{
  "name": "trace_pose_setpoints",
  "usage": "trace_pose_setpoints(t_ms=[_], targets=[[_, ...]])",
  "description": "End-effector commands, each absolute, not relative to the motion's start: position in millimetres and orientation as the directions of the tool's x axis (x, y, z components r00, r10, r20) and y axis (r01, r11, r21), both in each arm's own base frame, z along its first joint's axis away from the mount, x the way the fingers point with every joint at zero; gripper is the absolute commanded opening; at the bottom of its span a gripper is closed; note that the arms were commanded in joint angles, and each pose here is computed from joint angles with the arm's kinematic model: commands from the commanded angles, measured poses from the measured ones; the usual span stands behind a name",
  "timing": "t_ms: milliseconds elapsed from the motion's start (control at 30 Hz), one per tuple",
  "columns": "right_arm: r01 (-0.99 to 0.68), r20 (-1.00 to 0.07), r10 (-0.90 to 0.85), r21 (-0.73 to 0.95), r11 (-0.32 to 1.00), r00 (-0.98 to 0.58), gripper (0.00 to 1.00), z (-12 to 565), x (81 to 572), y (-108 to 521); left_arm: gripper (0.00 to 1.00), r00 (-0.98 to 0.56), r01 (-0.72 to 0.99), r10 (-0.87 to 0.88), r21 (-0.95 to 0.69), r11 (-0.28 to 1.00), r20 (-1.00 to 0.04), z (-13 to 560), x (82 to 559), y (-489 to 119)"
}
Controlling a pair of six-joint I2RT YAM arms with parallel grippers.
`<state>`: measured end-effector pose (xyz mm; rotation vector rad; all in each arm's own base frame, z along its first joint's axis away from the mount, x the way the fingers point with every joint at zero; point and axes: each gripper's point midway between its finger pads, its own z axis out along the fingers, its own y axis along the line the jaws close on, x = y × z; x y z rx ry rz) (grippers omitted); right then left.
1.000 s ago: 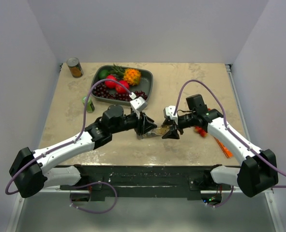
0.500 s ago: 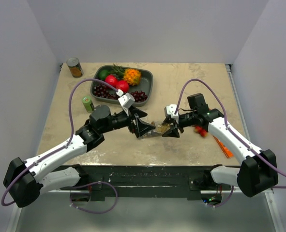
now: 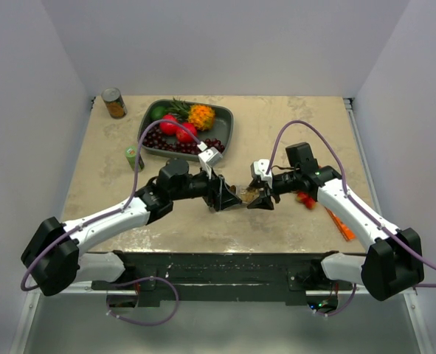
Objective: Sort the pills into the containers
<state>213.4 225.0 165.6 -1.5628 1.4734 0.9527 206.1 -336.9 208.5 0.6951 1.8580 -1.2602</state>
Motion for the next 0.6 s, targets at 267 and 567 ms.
trace_pose_setpoints(t_ms=[267,567], targets=[[-0.995,-0.921,-0.378,-0.085,-0.045,0.095,0.0,184,219,230,0.66,-0.532,0.81,-0.015,-0.514,0.281,-0.846,240,202,-353],[-0.995,-0.921,-0.376,-0.089,-0.046,0.1,0.0,185,219,230,0.53,-0.533,0.803,-0.04,-0.52,0.291,-0.845,245,206,-352]])
